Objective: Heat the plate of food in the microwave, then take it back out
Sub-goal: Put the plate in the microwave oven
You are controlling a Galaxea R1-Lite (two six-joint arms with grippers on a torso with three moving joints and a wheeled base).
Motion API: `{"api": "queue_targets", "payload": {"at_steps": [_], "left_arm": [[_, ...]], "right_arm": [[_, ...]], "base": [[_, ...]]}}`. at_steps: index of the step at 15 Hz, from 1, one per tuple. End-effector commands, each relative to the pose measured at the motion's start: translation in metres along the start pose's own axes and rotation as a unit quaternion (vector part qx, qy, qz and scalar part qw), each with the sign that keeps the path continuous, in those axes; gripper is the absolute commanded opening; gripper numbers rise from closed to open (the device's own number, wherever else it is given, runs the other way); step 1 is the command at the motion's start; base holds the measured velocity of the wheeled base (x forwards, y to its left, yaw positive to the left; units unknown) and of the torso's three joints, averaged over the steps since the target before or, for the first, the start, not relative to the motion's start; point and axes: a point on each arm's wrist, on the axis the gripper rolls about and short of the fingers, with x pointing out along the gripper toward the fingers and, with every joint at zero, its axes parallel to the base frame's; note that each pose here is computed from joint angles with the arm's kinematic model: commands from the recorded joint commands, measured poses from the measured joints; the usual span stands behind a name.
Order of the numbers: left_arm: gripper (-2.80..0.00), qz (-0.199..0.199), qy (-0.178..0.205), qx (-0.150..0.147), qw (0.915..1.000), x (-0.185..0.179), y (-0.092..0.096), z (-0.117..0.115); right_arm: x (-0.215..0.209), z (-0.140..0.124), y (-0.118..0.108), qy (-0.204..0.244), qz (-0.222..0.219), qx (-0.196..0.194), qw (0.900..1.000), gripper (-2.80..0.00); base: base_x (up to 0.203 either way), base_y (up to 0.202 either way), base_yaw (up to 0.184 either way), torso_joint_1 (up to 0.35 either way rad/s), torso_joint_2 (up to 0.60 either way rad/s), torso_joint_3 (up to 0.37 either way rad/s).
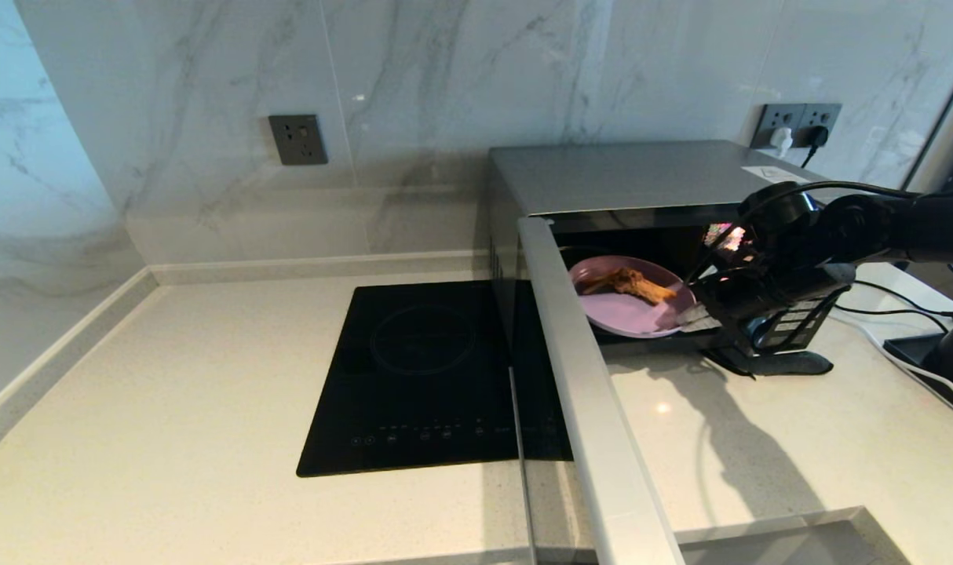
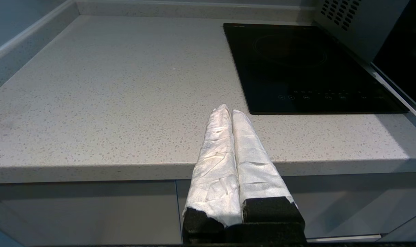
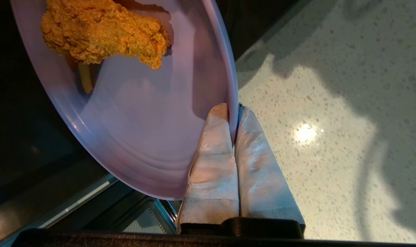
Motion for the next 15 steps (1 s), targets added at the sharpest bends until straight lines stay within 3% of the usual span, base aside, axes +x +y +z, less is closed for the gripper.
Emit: {"api": "queue_targets", "payload": {"at_steps": [1,15], "left_arm": [[-2.8,0.0,0.001,0.0,1.0,0.0,0.0,0.0],[-2.8,0.0,0.001,0.0,1.0,0.0,0.0,0.0]], "right_arm": [[0.014,0.003,-0.002,0.003,-0.008,0.004,1.0,-2.8],[0.026,0.01,0.0,-0.012,-0.03,0.005,0.999,-2.8]], "base": [[0.0,0.0,0.0,0.0,0.0,0.0],[0.0,0.0,0.0,0.0,0.0,0.0]]}}
